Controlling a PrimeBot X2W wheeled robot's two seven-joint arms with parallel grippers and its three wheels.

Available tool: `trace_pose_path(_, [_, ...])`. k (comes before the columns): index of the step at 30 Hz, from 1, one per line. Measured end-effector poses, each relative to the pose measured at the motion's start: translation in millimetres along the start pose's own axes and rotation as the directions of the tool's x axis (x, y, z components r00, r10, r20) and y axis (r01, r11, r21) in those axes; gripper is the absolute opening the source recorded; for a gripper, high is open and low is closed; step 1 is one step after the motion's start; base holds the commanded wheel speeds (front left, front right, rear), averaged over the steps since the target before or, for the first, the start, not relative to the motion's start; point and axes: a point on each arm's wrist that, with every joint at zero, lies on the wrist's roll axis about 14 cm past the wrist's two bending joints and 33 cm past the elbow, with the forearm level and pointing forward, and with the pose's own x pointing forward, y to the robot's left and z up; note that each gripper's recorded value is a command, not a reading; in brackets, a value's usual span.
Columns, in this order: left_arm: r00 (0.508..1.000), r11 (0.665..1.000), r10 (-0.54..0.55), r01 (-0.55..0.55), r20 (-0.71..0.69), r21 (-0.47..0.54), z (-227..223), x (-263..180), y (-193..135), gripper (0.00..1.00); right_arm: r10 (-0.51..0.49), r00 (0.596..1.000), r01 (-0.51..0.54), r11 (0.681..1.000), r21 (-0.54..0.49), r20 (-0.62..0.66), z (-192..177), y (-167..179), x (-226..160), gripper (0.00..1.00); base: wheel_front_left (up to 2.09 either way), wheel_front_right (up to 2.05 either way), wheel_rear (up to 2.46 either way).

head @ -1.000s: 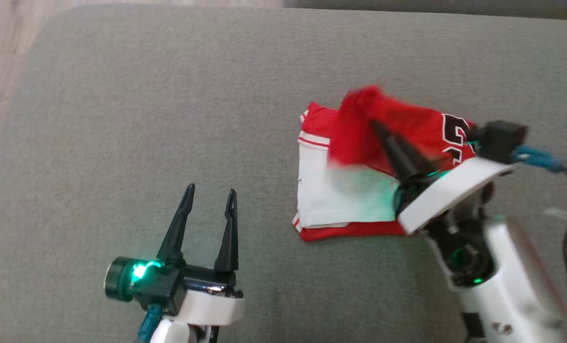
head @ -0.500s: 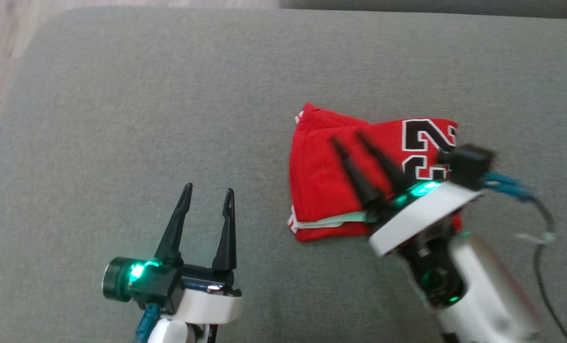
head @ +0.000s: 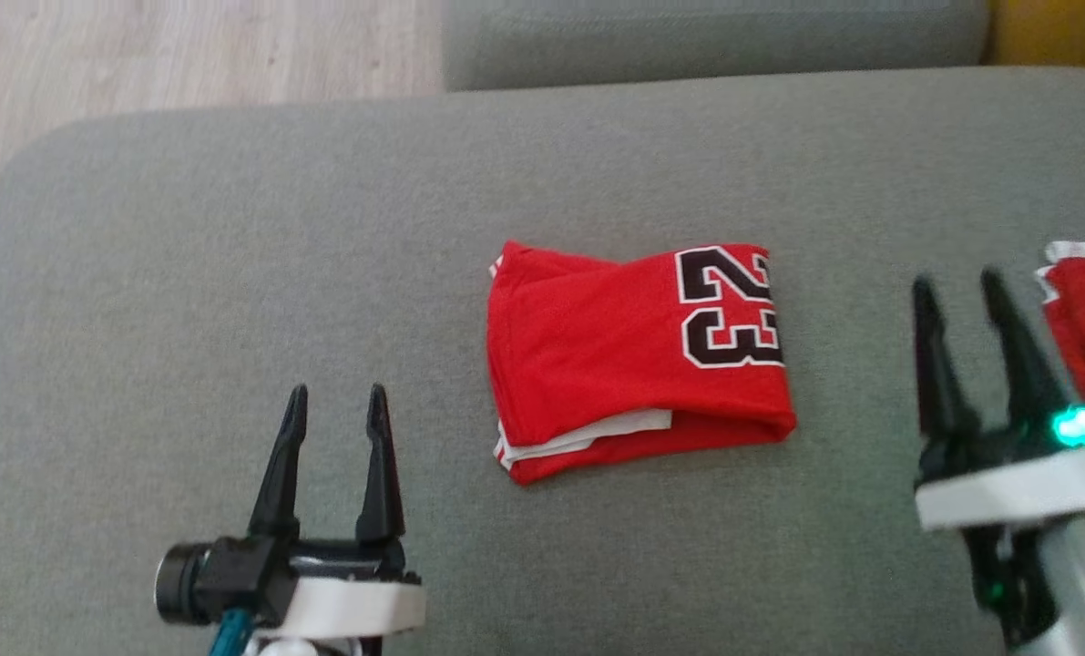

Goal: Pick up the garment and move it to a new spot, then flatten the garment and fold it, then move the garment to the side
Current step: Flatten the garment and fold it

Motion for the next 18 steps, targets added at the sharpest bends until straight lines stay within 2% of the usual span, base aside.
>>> trace_pose_path(3, [1.000,0.999,0.009,-0.009,0.000,-0.035,1,-7,1,1.00,-0.029,0.998,0.026,0.999,-0.036,-0.063,-18,-5,-23,1.00,0.00,0.00,0.00])
trace_pose_path(10, [0.999,1.000,0.026,-0.026,-0.022,-0.017,-5,-37,4,1.00,-0.054,0.987,0.040,0.994,-0.097,-0.152,-47,8,-70,1.00,0.00,0.00,0.00])
trace_pose_path(18, [0.998,0.999,0.051,-0.050,-0.035,0.010,-9,-51,13,1.00,-0.052,0.988,0.031,0.989,-0.142,-0.143,-46,16,-80,1.00,0.00,0.00,0.00])
